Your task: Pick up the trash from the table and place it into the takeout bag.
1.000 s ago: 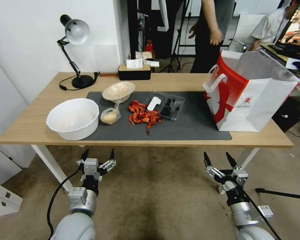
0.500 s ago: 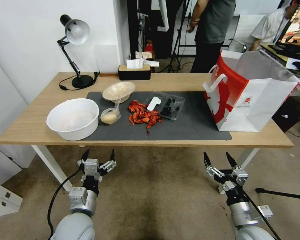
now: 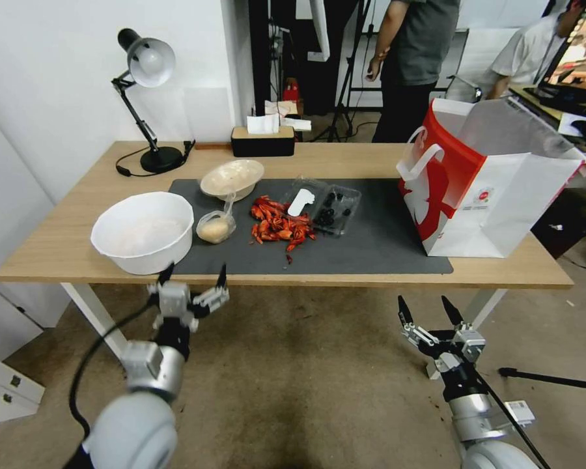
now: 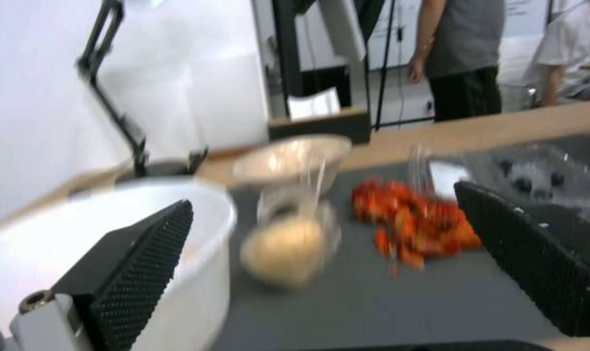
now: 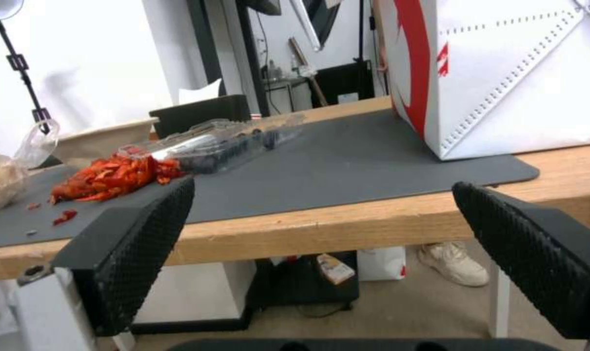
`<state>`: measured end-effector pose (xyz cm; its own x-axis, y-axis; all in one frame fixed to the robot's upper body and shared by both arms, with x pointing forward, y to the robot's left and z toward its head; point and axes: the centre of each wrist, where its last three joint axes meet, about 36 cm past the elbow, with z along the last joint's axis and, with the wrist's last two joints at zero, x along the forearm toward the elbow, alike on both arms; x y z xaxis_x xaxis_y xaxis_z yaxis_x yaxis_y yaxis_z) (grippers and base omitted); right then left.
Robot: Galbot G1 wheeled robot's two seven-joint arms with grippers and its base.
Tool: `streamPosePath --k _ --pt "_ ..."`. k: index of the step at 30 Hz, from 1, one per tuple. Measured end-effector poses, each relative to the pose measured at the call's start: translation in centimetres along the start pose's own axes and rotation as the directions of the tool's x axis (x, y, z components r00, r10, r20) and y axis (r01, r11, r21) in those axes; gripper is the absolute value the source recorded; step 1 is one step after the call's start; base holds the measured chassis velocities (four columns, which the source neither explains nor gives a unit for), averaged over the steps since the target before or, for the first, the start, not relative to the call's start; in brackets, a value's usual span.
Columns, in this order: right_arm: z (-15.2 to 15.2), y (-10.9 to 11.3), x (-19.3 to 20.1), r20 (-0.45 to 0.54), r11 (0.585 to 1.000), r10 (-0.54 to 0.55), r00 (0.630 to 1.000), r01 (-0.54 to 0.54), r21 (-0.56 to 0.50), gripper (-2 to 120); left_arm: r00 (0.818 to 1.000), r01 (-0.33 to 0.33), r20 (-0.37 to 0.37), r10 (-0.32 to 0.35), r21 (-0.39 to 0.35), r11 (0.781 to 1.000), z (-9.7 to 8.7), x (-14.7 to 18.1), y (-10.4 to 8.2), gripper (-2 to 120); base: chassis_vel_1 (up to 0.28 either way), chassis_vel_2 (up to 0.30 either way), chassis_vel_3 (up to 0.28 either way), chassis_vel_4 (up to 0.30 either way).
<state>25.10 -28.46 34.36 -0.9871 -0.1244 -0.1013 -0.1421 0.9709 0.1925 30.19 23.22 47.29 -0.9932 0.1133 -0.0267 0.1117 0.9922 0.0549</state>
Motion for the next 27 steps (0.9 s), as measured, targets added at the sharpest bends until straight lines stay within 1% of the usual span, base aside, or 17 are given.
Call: streamPosePath --k 1,3,5,6,7,8,12,13,15,16,18,19,20,22,23,24,27 --pt "0.0 0.0 0.0 0.000 1.000 0.000 1.000 0.000 0.000 100 1.000 0.000 0.000 0.000 0.000 1.000 0.0 0.0 0.0 100 0.000 0.000 0.000 0.000" --pt "-0.2 0.2 -0.1 0.000 1.000 -0.005 1.000 0.005 0.001 100 0.999 -0.032 0.011 0.033 -0.050 0.998 -2.2 -2.2 1.1 100 0.000 0.000 0.000 0.000" --pt "-0.2 0.2 -0.1 0.001 1.000 -0.006 1.000 0.006 0.001 100 0.999 -0.040 -0.003 0.040 -0.073 0.997 -2.9 -2.7 1.4 100 0.000 0.000 0.000 0.000" --pt "-0.4 0.3 -0.2 0.001 1.000 -0.008 1.000 0.008 0.003 100 0.997 -0.063 -0.058 0.057 -0.124 0.990 -4.6 -3.8 2.0 100 0.000 0.000 0.000 0.000" --pt "-0.4 0.3 -0.3 0.002 1.000 -0.009 1.000 0.009 0.004 100 0.994 -0.081 -0.091 0.068 -0.147 0.986 -5.7 -4.5 2.4 100 0.000 0.000 0.000 0.000" --pt "-0.4 0.3 -0.3 0.002 1.000 -0.009 1.000 0.009 0.004 100 0.994 -0.081 -0.091 0.068 -0.147 0.986 -5.7 -4.5 2.4 100 0.000 0.000 0.000 0.000" --pt "-0.9 0.3 -0.8 0.003 1.000 -0.014 1.000 0.014 0.011 100 0.984 -0.141 -0.141 0.111 -0.219 0.965 -9.9 -8.0 4.4 100 0.000 0.000 0.000 0.000" --pt "-0.9 0.3 -0.8 0.003 1.000 -0.014 1.000 0.014 0.011 100 0.984 -0.141 -0.141 0.111 -0.219 0.965 -9.9 -8.0 4.4 100 0.000 0.000 0.000 0.000" --pt "-1.0 0.4 -0.9 0.003 1.000 -0.016 1.000 0.016 0.012 100 0.977 -0.174 -0.168 0.135 -0.252 0.952 -11.7 -9.5 5.4 100 0.000 0.000 0.000 0.000" --pt "-1.0 0.4 -0.9 0.003 1.000 -0.016 1.000 0.016 0.012 100 0.977 -0.174 -0.168 0.135 -0.252 0.952 -11.7 -9.5 5.4 100 0.000 0.000 0.000 0.000" --pt "-0.9 0.6 -0.8 -0.001 1.000 -0.016 1.000 0.016 0.011 100 0.950 -0.236 -0.267 0.159 -0.288 0.928 -13.2 -11.1 6.3 100 0.000 0.000 0.000 0.000" --pt "-0.7 0.7 -0.6 -0.006 1.000 -0.013 1.000 0.013 0.009 100 0.934 -0.259 -0.321 0.157 -0.305 0.917 -13.3 -11.7 6.4 100 0.000 0.000 0.000 0.000" --pt "-0.7 0.7 -0.6 -0.006 1.000 -0.013 1.000 0.013 0.009 100 0.934 -0.259 -0.321 0.157 -0.305 0.917 -13.3 -11.7 6.4 100 0.000 0.000 0.000 0.000" --pt "-0.3 0.8 -0.4 -0.013 1.000 -0.010 1.000 0.011 0.007 100 0.910 -0.285 -0.390 0.142 -0.337 0.897 -12.9 -12.9 6.2 100 0.000 0.000 0.000 0.000" --pt "-0.3 0.8 -0.4 -0.013 1.000 -0.010 1.000 0.011 0.007 100 0.910 -0.285 -0.390 0.142 -0.337 0.897 -12.9 -12.9 6.2 100 0.000 0.000 0.000 0.000" --pt "-0.2 0.9 -0.2 -0.014 1.000 -0.009 1.000 0.009 0.006 100 0.900 -0.302 -0.412 0.144 -0.350 0.887 -12.5 -13.5 5.8 100 0.000 0.000 0.000 0.000" --pt "-0.2 0.9 -0.1 -0.014 1.000 -0.007 1.000 0.007 0.006 100 0.893 -0.323 -0.423 0.155 -0.360 0.875 -12.3 -14.3 5.2 100 0.000 0.000 0.000 0.000"
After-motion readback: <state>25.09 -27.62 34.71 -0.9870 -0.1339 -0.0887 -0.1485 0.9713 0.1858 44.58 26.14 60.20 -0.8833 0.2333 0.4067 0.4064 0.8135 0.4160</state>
